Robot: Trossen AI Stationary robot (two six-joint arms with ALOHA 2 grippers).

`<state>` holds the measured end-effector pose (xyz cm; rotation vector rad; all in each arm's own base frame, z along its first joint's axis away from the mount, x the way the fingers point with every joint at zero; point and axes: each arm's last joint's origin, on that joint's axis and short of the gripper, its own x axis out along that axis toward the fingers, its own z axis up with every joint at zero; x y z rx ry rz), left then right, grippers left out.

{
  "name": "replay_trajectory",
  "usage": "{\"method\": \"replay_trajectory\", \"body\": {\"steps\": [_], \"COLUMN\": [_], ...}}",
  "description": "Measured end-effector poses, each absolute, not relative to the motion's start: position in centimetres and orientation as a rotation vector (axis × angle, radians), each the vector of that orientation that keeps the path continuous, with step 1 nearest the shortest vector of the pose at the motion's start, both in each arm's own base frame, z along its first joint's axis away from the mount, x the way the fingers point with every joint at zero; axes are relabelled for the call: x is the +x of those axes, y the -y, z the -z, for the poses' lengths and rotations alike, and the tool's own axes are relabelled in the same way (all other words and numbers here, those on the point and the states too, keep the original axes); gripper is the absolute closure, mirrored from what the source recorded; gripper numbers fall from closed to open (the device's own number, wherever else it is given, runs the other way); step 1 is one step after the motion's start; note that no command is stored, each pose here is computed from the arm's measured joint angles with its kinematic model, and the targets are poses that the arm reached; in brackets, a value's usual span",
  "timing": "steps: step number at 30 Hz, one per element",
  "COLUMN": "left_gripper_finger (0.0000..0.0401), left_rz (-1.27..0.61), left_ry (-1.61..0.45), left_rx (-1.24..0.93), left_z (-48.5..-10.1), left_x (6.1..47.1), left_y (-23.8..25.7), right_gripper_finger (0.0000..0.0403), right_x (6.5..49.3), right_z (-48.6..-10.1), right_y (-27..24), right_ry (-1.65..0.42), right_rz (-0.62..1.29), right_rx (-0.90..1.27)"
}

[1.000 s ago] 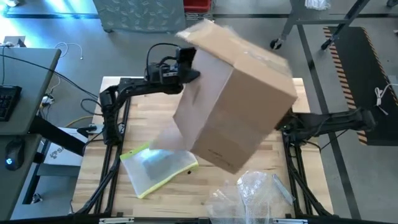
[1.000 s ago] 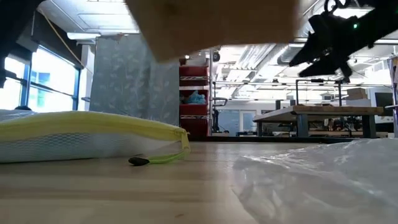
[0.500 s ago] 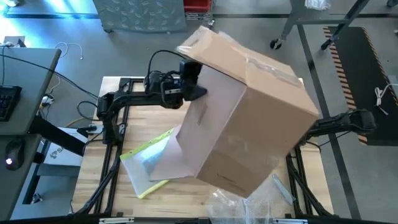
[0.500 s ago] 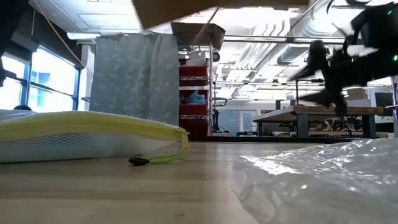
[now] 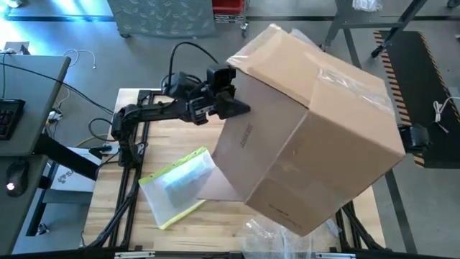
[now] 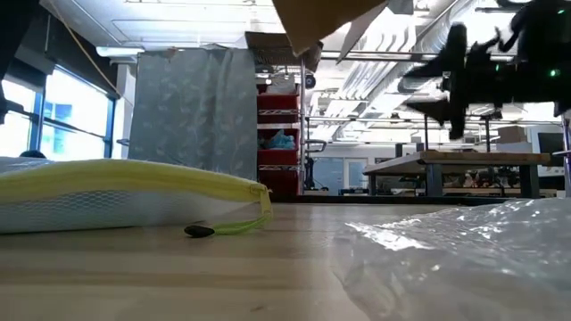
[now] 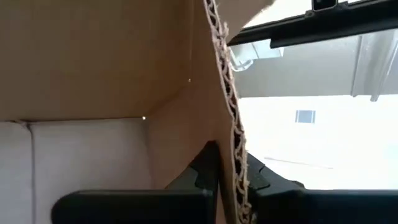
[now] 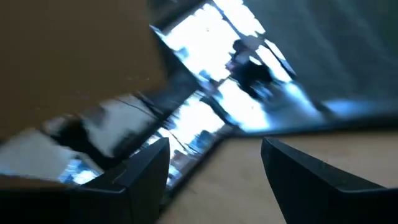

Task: Unpack boxes
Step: Break down the cardboard box using the silver cutter until it is fully flat

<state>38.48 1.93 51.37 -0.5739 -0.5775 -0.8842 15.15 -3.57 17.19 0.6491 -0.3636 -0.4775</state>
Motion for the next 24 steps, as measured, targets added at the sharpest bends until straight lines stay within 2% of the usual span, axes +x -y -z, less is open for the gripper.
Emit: {"method": "replay_trajectory", "body": {"steps": [9, 15, 20, 24], "left_gripper_finger": [0.0401, 0.0401, 0.0401, 0.0401], "left_rz": [0.822, 0.668, 0.547, 0.417], "left_ry": [0.607, 0.507, 0.38, 0.246], "left_rx": [-0.601, -0.667, -0.735, -0.798], "left_z": [-51.8, -50.1, -48.4, -47.4], "left_x": [37.6, 38.4, 38.8, 38.2], "left_y": [-5.3, -8.9, -11.9, -15.1], "right_gripper_finger": [0.0164, 0.0164, 0.0164, 0.0164], "right_x": [14.4, 13.6, 13.5, 13.8], "right_z": [-19.8, -20.9, -20.8, -19.8], "right_y": [2.5, 1.2, 0.5, -0.1], "right_ry": [0.534, 0.59, 0.547, 0.43], "right_rz": [0.22, 0.118, 0.112, 0.174], "right_rx": [0.553, 0.504, 0.492, 0.52]}}
